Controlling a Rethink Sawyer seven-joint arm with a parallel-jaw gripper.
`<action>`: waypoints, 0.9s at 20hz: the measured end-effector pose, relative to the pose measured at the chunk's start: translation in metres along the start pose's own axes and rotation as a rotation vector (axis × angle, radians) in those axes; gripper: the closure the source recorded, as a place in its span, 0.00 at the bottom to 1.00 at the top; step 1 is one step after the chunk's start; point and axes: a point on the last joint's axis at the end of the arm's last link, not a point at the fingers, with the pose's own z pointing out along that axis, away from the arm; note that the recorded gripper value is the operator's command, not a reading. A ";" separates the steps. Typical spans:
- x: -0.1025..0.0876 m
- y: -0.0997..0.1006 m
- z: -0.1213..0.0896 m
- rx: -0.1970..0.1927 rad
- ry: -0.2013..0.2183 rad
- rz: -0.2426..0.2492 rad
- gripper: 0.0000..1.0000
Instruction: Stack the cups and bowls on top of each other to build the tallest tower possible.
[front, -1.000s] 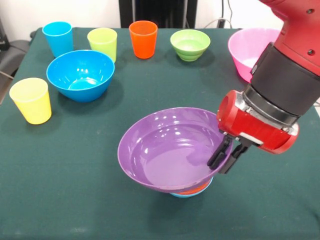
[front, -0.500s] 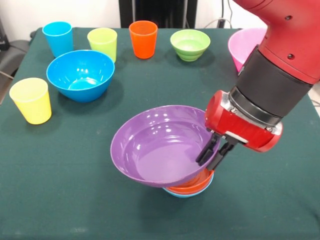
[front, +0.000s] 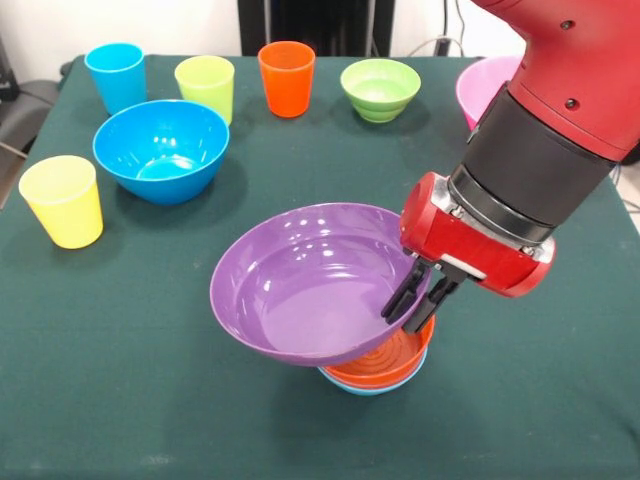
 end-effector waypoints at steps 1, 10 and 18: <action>0.000 0.000 0.000 0.000 0.000 -0.001 1.00; 0.002 0.001 0.000 0.001 0.002 -0.003 1.00; 0.007 0.004 0.001 0.004 0.009 -0.007 1.00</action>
